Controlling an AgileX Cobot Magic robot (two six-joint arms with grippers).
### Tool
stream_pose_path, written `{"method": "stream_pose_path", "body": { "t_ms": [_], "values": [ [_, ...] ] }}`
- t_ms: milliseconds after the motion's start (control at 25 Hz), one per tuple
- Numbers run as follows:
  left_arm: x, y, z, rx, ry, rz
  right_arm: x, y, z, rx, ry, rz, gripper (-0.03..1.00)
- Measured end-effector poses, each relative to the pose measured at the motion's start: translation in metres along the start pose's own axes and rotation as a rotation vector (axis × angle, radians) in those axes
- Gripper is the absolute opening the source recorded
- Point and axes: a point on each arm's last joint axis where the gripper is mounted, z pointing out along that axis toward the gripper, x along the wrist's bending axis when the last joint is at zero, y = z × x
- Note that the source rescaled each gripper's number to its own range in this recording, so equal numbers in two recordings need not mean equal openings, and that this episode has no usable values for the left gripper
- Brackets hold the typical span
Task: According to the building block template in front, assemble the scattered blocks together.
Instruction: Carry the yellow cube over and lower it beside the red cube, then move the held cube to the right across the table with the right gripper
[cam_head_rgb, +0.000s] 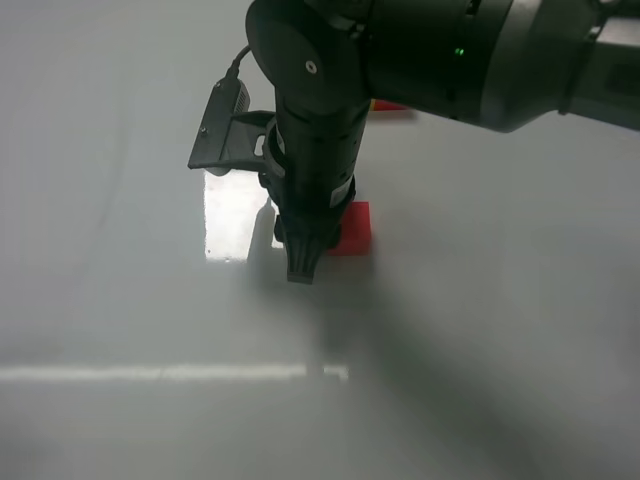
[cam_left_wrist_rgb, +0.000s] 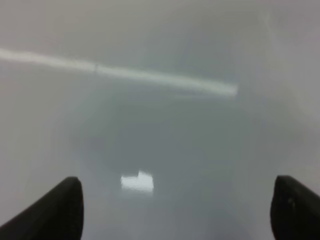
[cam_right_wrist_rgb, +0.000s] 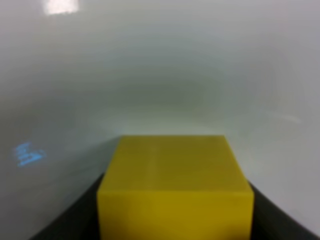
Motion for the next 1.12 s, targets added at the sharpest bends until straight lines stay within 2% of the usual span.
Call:
{"method": "stream_pose_path", "body": {
  "t_ms": [160, 200, 280, 400, 720, 920, 1120],
  "values": [
    [0.000, 0.000, 0.000, 0.000, 0.000, 0.000, 0.000, -0.004, -0.003, 0.018, 0.003, 0.002, 0.62],
    [0.000, 0.000, 0.000, 0.000, 0.000, 0.000, 0.000, -0.005, -0.004, 0.021, 0.003, 0.002, 0.71],
    [0.000, 0.000, 0.000, 0.000, 0.000, 0.000, 0.000, -0.005, -0.005, 0.023, 0.004, 0.003, 0.79],
    [0.000, 0.000, 0.000, 0.000, 0.000, 0.000, -0.002, -0.008, -0.007, 0.022, 0.005, 0.005, 0.83],
    [0.000, 0.000, 0.000, 0.000, 0.000, 0.000, -0.006, -0.015, -0.030, -0.024, 0.004, -0.043, 0.84],
    [0.000, 0.000, 0.000, 0.000, 0.000, 0.000, 0.005, -0.019, -0.019, 0.010, 0.041, -0.107, 0.84],
    [0.000, 0.000, 0.000, 0.000, 0.000, 0.000, 0.007, -0.019, -0.011, 0.008, 0.005, -0.144, 0.84]
  ]
}}
